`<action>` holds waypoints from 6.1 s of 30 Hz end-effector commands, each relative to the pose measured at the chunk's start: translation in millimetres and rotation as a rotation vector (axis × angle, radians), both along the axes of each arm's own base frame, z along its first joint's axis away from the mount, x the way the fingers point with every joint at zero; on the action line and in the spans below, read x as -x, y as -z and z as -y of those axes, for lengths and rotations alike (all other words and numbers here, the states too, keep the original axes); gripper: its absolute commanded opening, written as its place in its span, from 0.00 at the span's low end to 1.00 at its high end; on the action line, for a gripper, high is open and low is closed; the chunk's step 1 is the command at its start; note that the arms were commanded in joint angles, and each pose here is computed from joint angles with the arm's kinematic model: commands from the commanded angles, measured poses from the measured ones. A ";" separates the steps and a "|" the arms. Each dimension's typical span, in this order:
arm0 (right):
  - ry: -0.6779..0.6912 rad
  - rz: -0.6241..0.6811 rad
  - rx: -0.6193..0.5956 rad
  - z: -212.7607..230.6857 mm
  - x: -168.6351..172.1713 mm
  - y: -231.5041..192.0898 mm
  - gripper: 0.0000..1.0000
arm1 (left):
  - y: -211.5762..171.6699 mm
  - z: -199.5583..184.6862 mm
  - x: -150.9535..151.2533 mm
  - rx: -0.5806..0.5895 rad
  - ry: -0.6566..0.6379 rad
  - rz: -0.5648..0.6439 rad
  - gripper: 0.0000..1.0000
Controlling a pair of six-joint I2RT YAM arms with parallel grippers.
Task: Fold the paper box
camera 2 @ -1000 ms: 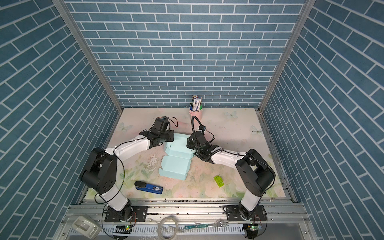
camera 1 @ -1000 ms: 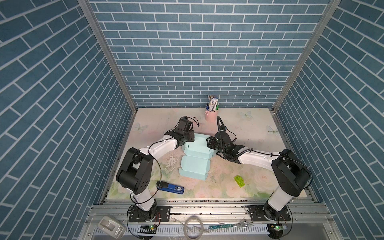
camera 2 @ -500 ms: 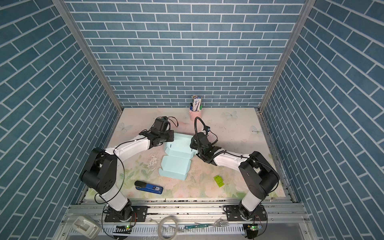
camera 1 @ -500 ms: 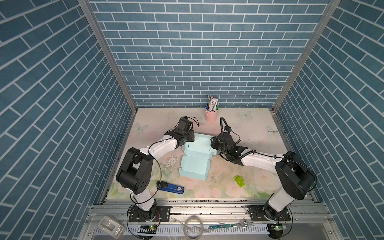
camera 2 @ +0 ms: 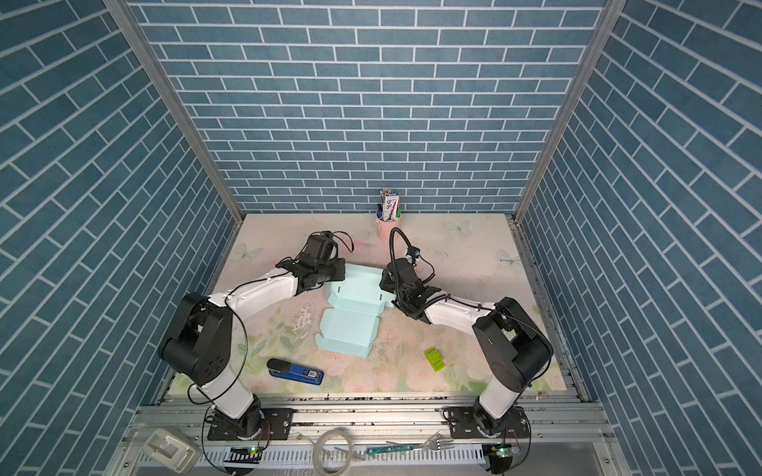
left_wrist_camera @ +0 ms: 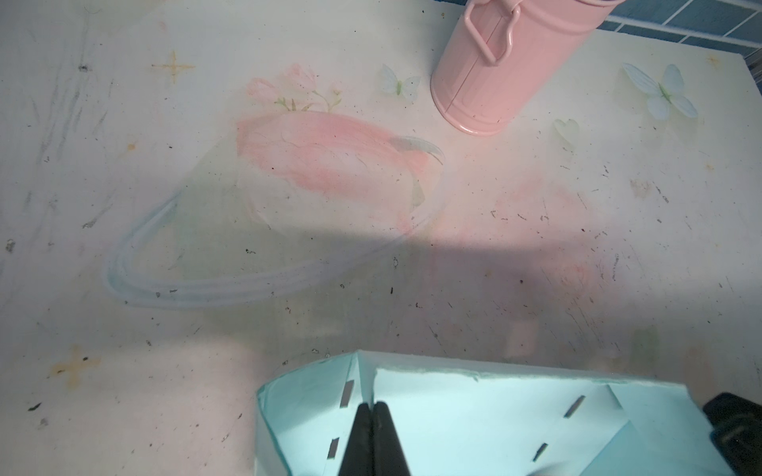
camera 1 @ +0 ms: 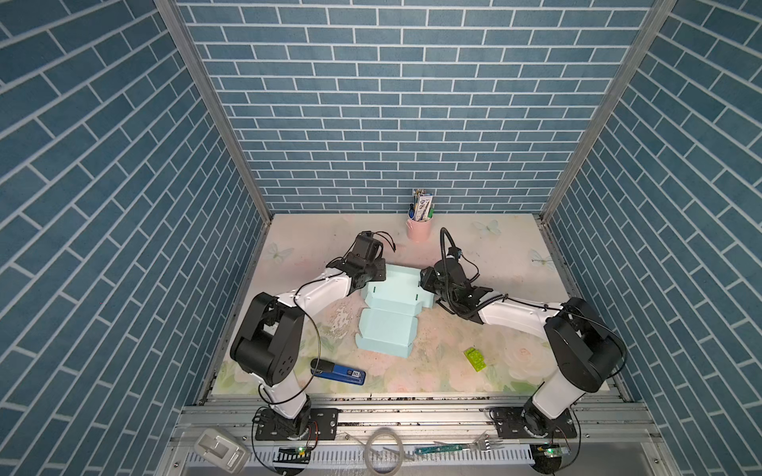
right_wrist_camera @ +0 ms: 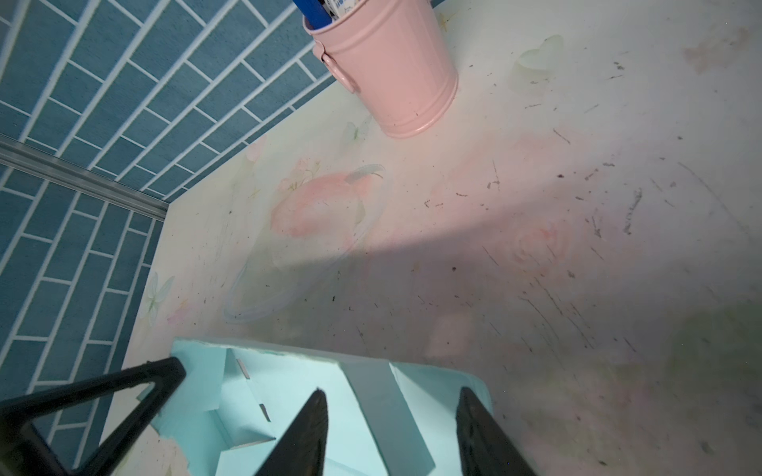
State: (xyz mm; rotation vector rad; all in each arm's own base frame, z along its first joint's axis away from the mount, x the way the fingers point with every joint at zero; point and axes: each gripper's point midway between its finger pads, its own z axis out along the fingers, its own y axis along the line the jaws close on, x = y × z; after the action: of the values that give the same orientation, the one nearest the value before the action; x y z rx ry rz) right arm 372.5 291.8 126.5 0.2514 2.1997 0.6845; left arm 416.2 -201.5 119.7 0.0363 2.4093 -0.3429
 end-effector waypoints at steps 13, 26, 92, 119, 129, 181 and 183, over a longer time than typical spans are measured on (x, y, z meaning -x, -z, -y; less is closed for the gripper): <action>-0.132 -0.052 -0.090 -66.0 13.3 2.5 0.49 | 1.3 3.0 1.0 0.021 -0.005 0.003 0.00; -0.363 0.071 -0.039 -31.8 4.7 -26.3 0.50 | 0.9 9.4 0.6 0.043 0.021 0.005 0.00; -0.955 0.141 0.508 -52.1 6.9 10.7 0.23 | -18.0 32.8 -13.1 0.160 0.088 -0.022 0.00; -0.984 0.160 0.654 -39.7 4.7 13.0 0.00 | -35.1 28.1 -4.6 0.170 0.095 0.017 0.45; -1.023 0.240 0.901 -17.6 -14.1 -3.1 0.00 | -44.3 -7.4 22.2 0.144 0.022 0.024 0.71; -0.866 0.644 1.145 -19.1 -27.3 -24.6 0.00 | 15.6 10.9 -6.9 0.118 0.090 0.016 0.61; -0.867 0.644 1.142 -19.3 -26.5 -24.2 0.00 | 19.2 13.0 -9.2 0.112 0.100 0.014 0.59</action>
State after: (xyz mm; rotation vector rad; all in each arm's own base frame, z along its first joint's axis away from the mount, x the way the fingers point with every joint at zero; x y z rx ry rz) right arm 402.9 306.6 130.8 -1.3935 1.6847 -0.2138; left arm 419.4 -211.4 103.3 0.0677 2.3807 -0.5323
